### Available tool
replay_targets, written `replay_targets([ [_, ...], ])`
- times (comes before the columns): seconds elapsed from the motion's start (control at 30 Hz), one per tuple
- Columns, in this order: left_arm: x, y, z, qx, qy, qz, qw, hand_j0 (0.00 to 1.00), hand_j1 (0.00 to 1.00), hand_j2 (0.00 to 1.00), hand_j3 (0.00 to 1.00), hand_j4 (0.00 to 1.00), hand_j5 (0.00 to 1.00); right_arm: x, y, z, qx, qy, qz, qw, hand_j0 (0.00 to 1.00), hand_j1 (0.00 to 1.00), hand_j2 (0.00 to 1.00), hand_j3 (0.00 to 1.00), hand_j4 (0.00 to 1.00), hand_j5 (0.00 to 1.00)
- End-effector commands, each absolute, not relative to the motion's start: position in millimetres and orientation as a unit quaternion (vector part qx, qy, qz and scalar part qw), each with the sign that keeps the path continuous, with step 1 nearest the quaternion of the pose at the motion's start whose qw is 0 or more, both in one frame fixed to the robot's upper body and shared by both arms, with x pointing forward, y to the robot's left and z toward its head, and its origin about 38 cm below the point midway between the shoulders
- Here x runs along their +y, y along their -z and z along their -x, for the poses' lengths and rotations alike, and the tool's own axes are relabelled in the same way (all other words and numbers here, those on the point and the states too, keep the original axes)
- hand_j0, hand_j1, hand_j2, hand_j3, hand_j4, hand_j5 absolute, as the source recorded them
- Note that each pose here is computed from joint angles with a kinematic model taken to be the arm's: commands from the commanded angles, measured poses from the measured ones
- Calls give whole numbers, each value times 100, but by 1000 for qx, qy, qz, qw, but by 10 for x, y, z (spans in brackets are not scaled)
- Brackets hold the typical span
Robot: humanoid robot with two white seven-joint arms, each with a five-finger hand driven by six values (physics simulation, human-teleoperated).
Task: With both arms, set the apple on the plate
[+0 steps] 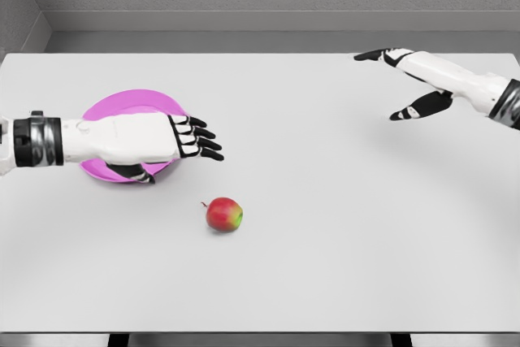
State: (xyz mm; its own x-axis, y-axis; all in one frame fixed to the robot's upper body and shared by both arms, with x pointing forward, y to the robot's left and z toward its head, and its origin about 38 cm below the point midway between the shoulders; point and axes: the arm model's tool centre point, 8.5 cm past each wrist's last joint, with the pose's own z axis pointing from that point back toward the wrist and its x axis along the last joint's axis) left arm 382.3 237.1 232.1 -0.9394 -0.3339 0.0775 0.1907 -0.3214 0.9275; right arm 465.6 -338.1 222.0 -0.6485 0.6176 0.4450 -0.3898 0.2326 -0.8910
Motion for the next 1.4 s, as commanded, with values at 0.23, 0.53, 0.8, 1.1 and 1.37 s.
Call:
replay_targets([
  [0.23,1804,-2198,-3678,-499,862,-24,91,100,100,100,100,100,100,-3577,-2294,-4611,-664,-612,102,417,100,100,100,100,100,100],
  [0.53,1638,-2257,-3710,-500,863,-39,63,100,100,100,100,100,100,-3729,-2308,-4571,-657,-611,114,426,100,100,100,100,100,100],
  [0.8,1674,-2158,-3737,-465,881,-76,46,100,100,100,100,100,100,-3734,-2297,-4569,-657,-611,114,428,100,100,100,100,100,100],
  [1.1,1615,-2135,-3735,-458,884,-84,33,100,100,100,100,100,100,-3740,-2279,-4570,-656,-610,113,430,100,100,100,100,100,100],
  [1.37,1660,-1915,-3632,-420,905,-56,28,100,100,100,100,100,100,-3745,-2216,-4546,-653,-610,109,435,100,100,100,100,100,100],
])
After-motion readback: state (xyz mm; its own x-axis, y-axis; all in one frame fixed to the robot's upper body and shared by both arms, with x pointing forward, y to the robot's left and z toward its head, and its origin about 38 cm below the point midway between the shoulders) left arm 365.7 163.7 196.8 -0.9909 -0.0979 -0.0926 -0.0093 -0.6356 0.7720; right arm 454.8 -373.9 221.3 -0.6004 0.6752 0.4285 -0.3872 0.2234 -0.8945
